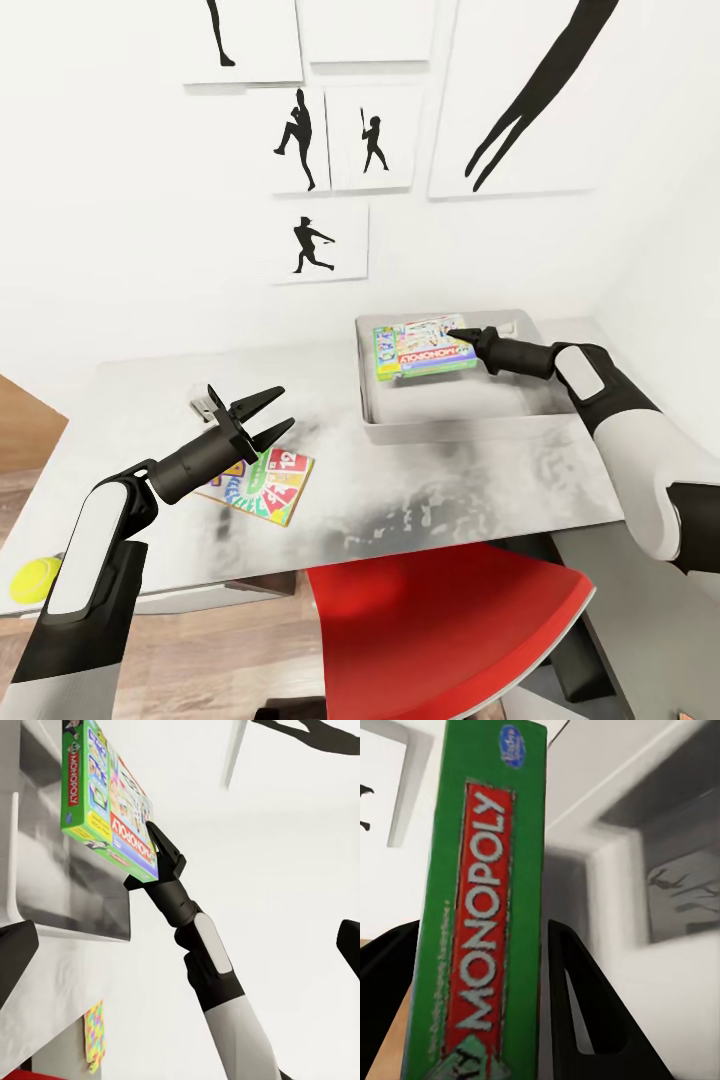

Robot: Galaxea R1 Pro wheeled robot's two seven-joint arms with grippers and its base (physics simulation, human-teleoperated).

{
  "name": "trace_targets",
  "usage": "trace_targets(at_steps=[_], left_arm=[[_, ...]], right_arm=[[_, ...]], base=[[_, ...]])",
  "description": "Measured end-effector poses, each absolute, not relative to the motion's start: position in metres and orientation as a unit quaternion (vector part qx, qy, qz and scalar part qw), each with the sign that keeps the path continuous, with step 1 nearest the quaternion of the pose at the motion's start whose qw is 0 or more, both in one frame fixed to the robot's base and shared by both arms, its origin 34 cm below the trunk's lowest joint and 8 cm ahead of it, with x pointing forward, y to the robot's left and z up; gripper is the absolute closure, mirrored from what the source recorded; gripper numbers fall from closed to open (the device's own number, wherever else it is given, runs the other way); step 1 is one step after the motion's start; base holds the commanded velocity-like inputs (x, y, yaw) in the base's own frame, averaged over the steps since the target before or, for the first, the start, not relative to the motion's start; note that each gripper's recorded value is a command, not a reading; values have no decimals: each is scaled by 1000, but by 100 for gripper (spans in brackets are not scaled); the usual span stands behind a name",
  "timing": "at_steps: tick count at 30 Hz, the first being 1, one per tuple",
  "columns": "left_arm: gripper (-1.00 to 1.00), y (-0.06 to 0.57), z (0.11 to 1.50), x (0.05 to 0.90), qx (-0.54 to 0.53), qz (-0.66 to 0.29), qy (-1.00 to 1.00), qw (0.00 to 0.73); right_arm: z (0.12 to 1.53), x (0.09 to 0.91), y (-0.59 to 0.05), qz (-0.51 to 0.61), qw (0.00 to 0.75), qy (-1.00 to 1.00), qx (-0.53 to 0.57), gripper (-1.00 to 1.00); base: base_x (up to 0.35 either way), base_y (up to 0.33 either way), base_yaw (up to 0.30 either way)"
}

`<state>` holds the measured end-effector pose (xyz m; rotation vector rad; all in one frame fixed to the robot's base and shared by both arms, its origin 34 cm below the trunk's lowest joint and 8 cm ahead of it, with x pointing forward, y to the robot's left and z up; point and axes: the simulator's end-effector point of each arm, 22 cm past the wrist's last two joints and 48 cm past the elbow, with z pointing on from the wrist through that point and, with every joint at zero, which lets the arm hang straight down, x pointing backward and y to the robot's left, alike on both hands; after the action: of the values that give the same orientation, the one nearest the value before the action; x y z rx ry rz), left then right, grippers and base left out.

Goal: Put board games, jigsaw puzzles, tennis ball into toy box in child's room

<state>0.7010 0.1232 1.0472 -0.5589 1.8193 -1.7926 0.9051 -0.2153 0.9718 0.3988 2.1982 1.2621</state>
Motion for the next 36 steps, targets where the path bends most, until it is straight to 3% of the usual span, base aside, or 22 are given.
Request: trace_targets(at_steps=[36], left_arm=[[-100, 123, 1047, 701, -206, -662, 672, 260]], right_arm=[[971, 902, -180, 488, 271, 818, 138, 100]], base=[[0, 0, 0]])
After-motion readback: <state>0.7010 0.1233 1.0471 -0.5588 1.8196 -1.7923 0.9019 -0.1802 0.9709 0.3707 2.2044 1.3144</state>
